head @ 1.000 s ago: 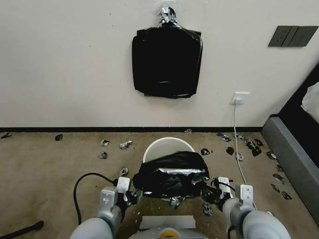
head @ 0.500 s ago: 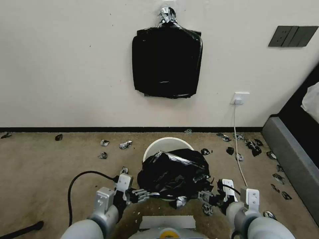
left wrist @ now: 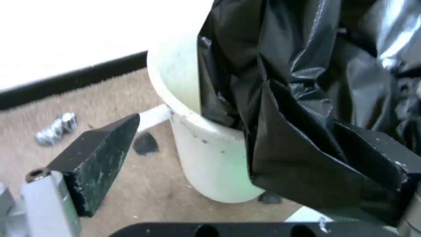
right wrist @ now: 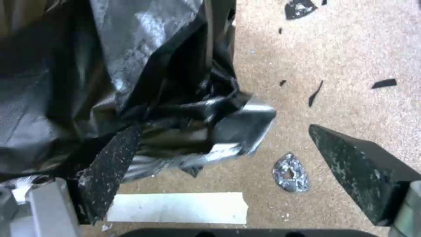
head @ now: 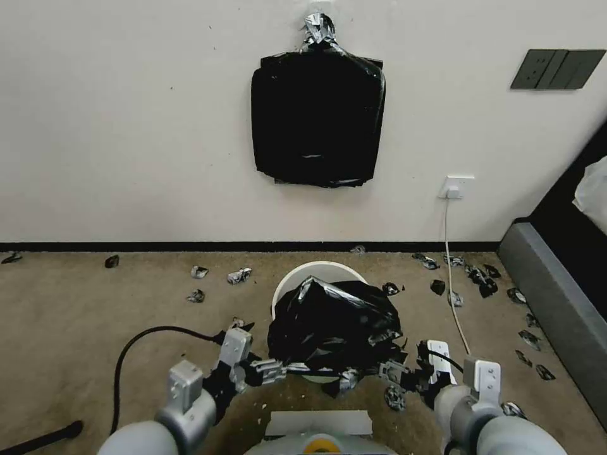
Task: Place a trash bag onto the trash bin.
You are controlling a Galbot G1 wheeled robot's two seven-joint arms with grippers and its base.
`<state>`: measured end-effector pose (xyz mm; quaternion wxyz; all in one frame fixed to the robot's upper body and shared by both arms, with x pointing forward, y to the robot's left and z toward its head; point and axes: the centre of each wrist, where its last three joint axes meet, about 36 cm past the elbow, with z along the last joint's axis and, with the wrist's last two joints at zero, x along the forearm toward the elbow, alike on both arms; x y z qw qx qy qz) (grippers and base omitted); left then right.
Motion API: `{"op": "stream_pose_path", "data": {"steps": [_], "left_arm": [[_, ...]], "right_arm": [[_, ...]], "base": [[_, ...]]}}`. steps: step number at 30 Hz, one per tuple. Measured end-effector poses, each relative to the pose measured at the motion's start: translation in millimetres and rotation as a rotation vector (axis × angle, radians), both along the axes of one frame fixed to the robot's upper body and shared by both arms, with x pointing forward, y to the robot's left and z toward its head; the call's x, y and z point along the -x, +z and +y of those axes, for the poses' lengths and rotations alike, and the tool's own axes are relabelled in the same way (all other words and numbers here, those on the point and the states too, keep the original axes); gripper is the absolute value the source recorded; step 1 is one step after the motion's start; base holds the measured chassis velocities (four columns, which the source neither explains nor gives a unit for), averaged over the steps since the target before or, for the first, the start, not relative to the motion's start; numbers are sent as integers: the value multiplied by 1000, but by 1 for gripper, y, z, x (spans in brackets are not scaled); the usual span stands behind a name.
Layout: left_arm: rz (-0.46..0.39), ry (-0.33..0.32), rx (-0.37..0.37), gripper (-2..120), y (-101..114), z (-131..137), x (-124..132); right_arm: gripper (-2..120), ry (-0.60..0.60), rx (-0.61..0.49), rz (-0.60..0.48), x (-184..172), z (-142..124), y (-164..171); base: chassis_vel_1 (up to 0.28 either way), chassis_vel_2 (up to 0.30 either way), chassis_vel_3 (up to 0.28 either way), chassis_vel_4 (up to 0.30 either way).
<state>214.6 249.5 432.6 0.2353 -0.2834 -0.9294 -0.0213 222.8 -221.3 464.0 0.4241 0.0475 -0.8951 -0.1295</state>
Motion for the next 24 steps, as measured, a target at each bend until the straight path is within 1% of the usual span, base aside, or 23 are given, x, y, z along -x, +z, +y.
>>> {"op": "stream_pose_path", "data": {"steps": [1,2,3,4,5,7,9,10,12,13,14,15,16,17,19,20,21,23,24], "left_arm": [[0,0,0,100,0,0,0],[-30,-19,-17,100,-4,6,1],[-49,-24,-21,100,-7,9,1],[-120,-46,-24,100,-18,18,0],[-120,-46,-24,100,-18,18,0],[-200,-71,-1,100,-32,27,-1],[-216,-74,11,100,-36,28,0],[-250,-79,42,100,-45,30,1],[-263,-81,55,100,-48,30,2],[-286,-86,77,100,-54,30,3],[-317,-93,114,100,-64,30,5],[-317,-93,114,100,-64,30,5],[-343,-100,145,100,-72,30,6],[-388,-120,197,100,-84,31,6],[-388,-120,197,100,-84,31,6],[-443,-154,337,100,-101,32,1],[-457,-146,424,100,-104,29,-2],[-456,-119,497,100,-104,25,-3],[-456,-119,497,100,-104,25,-3]], "right_arm": [[100,0,0,0,0,0,0],[100,0,2,-2,0,0,0],[100,1,3,-3,0,0,0],[100,4,3,-5,1,1,0],[100,4,3,-5,1,1,0],[100,7,1,-6,1,2,0],[100,7,1,-7,1,2,0],[100,8,2,-8,1,3,0],[100,8,2,-8,1,3,0],[100,8,3,-8,1,3,0],[100,10,5,-8,2,3,-1],[100,10,5,-8,2,3,-1],[100,14,6,-9,3,3,-1],[100,16,6,-11,4,3,-2],[100,16,6,-11,4,3,-2],[100,18,1,-9,6,5,-4],[100,19,1,-7,6,5,-5],[100,19,4,-5,6,5,-7],[100,19,4,-5,6,5,-7]], "base": [[0,0,0,0],[0,0,0,0],[0,0,0,0],[0,0,0,0],[0,0,0,0],[0,0,0,0],[0,0,0,0],[0,0,0,0],[0,0,0,0],[0,0,0,0],[0,0,0,0],[0,0,0,0],[0,0,0,0],[0,0,0,0],[0,0,0,0],[0,0,0,0],[0,0,0,0],[0,0,0,0],[0,0,0,0]]}}
